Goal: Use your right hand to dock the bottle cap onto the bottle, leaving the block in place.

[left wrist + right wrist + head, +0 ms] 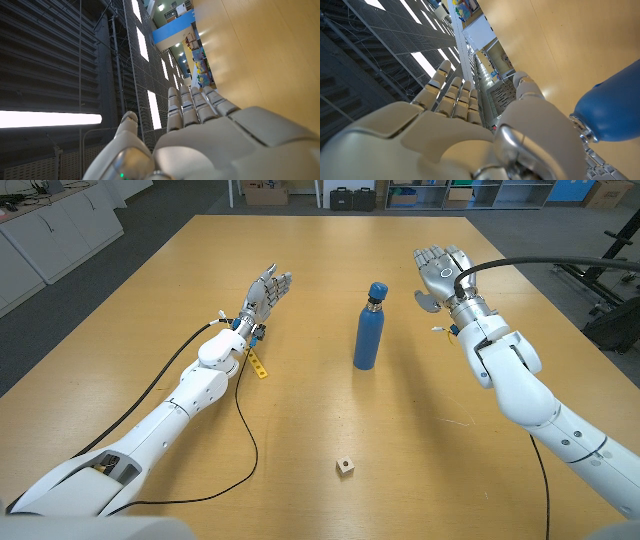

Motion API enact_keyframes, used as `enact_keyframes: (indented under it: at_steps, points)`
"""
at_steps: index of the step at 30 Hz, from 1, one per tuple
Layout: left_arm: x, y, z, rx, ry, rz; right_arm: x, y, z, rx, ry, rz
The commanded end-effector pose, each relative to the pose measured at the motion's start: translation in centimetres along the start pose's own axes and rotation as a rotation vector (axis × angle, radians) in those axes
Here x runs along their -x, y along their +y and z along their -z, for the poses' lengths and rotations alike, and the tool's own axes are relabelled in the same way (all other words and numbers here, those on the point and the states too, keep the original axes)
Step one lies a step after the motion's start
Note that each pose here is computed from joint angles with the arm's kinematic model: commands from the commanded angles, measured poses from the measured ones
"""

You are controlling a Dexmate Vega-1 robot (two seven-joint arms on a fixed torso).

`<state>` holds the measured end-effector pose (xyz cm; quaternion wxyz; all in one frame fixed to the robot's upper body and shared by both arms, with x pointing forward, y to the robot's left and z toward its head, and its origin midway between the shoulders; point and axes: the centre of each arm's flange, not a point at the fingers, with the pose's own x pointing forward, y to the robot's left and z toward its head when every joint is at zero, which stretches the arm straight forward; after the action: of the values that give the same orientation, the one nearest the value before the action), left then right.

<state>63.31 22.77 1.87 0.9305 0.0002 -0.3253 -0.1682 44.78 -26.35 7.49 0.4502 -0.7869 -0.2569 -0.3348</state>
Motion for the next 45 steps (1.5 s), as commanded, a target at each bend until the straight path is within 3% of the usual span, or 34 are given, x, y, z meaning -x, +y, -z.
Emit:
enact_keyframes:
  at_steps: [1, 8, 14, 18, 21, 24, 27, 35, 41, 45]
  points:
    - [0.2, -0.5, -0.5, -0.011, -0.005, -0.017, 1.3, 5.0, 2.3, -0.417, 0.194, -0.014]
    - [0.5, -0.9, -0.8, -0.01, -0.021, -0.007, 2.7, 6.2, 2.6, -0.594, 0.249, 0.002]
    - [1.8, -0.3, -1.3, -0.012, -0.025, 0.013, 3.6, 8.1, 3.2, -1.026, 0.27, -0.079]
    - [3.1, 0.4, -2.0, -0.017, -0.019, 0.027, 4.1, 9.8, 2.3, -1.279, 0.287, -0.056]
    - [3.4, 0.5, -2.1, -0.015, -0.017, 0.04, 4.4, 10.5, 1.6, -1.382, 0.292, -0.039]
    - [3.6, 0.7, -1.6, -0.011, -0.015, 0.064, 4.7, 12.2, 0.6, -1.603, 0.297, -0.011]
    - [3.7, 0.7, -0.9, 0.005, -0.015, 0.059, 4.9, 13.3, 0.1, -1.75, 0.305, 0.025]
    - [3.7, 0.6, -0.4, -0.019, -0.027, 0.062, 4.5, 15.6, -1.0, -1.944, 0.259, 0.009]
    - [3.6, 0.4, -0.1, 0.001, -0.035, 0.045, 3.6, 16.6, -1.9, -1.997, 0.15, -0.061]
    - [3.7, 0.5, 0.3, 0.016, -0.036, 0.021, 3.2, 17.2, -2.9, -2.031, 0.109, -0.092]
